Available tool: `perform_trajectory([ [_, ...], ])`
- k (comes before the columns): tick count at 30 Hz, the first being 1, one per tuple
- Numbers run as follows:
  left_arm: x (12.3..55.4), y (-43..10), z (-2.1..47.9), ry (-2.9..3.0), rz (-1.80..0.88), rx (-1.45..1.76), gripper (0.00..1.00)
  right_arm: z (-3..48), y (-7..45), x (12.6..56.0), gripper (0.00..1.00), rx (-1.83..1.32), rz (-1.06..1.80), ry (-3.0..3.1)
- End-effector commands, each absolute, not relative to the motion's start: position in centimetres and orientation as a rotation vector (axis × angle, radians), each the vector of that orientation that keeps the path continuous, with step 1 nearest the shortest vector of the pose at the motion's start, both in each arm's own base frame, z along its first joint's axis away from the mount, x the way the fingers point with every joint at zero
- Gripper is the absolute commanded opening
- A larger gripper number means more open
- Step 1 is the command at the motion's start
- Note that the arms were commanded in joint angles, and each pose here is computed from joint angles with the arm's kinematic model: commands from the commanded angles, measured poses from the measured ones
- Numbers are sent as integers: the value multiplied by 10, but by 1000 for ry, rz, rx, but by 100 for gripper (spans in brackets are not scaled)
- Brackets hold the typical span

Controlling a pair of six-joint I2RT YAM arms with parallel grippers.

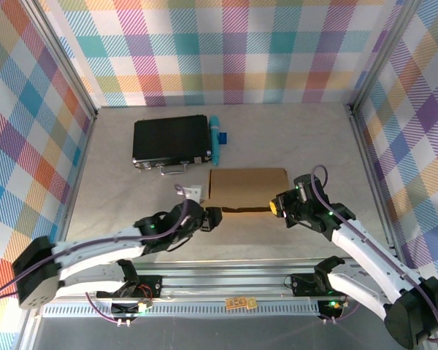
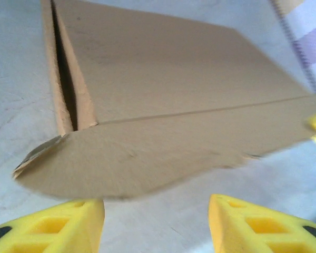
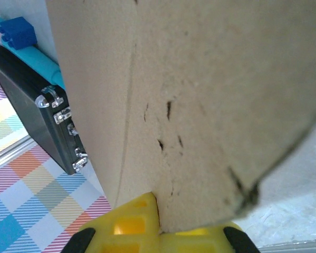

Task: Fold the paper box

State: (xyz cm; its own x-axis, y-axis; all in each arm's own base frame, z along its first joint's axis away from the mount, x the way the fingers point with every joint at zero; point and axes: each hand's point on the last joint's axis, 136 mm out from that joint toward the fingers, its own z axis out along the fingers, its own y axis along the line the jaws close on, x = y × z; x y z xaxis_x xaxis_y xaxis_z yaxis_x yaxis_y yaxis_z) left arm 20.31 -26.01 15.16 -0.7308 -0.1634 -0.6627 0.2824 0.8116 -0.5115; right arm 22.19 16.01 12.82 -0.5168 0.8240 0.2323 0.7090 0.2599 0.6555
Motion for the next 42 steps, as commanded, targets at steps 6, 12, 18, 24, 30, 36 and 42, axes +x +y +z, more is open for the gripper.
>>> perform_trajectory([
  [6,189,-204,179,2380,-928,-279,67,110,158,221,0,1341,960,2480],
  [12,245,-221,171,2477,-1018,-423,63,89,154,213,0,1281,854,2607],
  [18,276,-248,124,2659,-900,-340,57,72,157,211,7,1231,738,2780],
  [24,295,-235,98,2724,-670,-279,54,84,148,217,42,1154,648,2830],
  [30,298,-225,87,2785,-536,-217,53,135,131,232,57,960,624,2790],
  [36,302,-227,76,2794,-585,-236,53,173,106,266,59,833,690,2710],
  [42,302,-228,68,2802,-600,-249,43,169,91,327,59,814,867,2679],
])
